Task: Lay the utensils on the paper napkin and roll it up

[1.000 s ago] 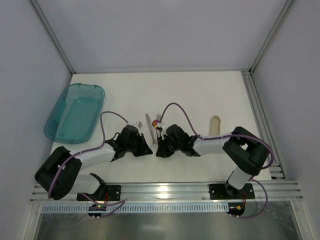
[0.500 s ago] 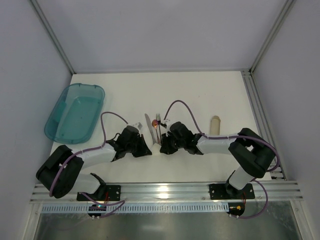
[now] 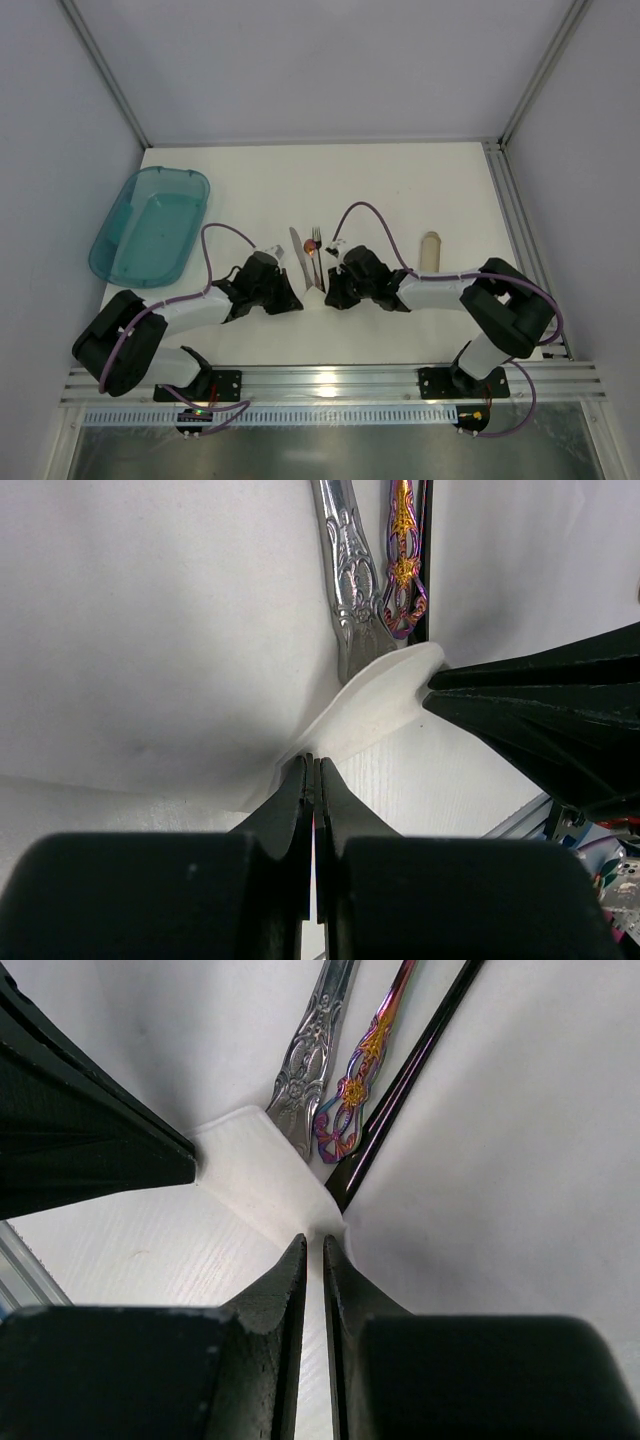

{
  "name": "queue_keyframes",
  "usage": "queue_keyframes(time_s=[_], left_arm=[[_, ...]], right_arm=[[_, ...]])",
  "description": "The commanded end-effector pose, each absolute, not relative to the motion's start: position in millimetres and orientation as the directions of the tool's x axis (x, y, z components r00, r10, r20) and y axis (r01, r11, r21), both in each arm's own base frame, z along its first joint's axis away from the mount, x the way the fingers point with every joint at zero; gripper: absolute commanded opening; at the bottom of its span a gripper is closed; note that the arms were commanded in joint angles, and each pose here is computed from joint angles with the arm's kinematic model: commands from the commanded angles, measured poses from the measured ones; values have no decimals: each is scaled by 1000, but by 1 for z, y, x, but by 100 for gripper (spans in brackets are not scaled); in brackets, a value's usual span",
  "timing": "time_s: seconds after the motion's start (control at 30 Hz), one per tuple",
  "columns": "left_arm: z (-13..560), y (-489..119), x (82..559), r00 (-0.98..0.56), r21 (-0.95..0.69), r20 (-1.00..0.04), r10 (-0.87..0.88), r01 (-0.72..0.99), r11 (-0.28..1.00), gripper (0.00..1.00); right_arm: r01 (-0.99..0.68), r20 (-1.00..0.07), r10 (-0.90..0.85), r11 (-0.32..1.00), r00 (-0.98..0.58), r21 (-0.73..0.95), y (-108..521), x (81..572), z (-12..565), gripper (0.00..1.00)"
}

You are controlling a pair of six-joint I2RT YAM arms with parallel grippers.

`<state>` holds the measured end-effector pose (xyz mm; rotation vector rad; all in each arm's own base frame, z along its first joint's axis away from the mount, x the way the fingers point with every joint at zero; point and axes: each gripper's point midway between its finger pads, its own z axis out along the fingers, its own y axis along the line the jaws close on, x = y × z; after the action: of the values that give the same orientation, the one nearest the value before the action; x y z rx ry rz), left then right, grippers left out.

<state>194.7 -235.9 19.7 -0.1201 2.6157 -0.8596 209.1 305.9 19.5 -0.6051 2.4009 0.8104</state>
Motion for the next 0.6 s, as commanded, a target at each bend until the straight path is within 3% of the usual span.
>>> queue_keyframes(time_s=[0.0,0.27,0.57], left_arm=[[22,-230,200,-912,-546,-365,-186,48,837,0],[56,-256,212,-903,-634,-386,-188,112,765,2],[41,-270,222,-913,-643,-369,-175,115,757,1]], right_arm=[[-536,-595,-249,758,-764,371,289,208,11,13],[-534,-602,-235,754,-763,383,293,209,18,13],[-505,-600,-188,755,-778,418,299,213,30,13]])
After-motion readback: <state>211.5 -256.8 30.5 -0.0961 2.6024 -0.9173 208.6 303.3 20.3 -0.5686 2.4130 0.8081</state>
